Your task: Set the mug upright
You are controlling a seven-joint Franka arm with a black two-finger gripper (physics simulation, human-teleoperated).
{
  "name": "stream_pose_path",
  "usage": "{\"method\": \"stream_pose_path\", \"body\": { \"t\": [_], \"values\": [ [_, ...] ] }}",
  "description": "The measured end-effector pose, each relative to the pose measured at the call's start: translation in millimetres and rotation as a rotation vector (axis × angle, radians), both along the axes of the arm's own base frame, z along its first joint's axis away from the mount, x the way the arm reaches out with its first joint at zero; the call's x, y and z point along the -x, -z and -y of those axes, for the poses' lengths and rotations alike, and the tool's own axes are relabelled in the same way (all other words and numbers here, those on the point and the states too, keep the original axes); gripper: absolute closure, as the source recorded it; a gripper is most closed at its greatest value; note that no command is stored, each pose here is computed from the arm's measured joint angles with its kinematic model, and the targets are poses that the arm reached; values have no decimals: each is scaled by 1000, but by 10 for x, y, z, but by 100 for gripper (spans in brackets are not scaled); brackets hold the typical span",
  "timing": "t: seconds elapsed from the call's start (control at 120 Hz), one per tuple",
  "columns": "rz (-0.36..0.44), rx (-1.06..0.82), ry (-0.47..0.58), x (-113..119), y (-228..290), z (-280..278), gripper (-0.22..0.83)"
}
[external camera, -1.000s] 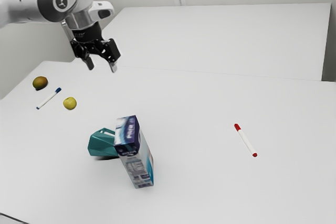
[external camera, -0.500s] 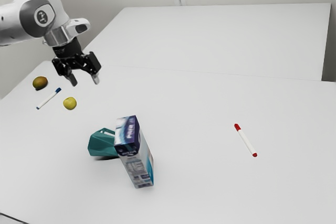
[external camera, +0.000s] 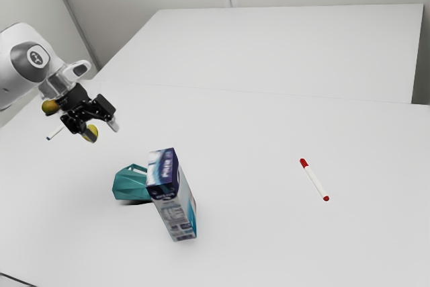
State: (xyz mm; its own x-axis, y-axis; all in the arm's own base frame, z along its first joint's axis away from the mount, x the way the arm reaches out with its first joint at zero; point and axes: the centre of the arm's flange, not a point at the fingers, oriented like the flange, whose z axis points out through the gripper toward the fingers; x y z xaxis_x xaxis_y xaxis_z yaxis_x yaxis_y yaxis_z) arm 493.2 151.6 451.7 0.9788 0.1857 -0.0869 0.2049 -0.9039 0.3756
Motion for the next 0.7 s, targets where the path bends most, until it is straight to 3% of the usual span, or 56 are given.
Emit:
{"method": "stream_pose_path", "body": {
  "t": [0.7],
  "values": [
    [106,283,-42,242,1385,-242,2]
  ]
}}
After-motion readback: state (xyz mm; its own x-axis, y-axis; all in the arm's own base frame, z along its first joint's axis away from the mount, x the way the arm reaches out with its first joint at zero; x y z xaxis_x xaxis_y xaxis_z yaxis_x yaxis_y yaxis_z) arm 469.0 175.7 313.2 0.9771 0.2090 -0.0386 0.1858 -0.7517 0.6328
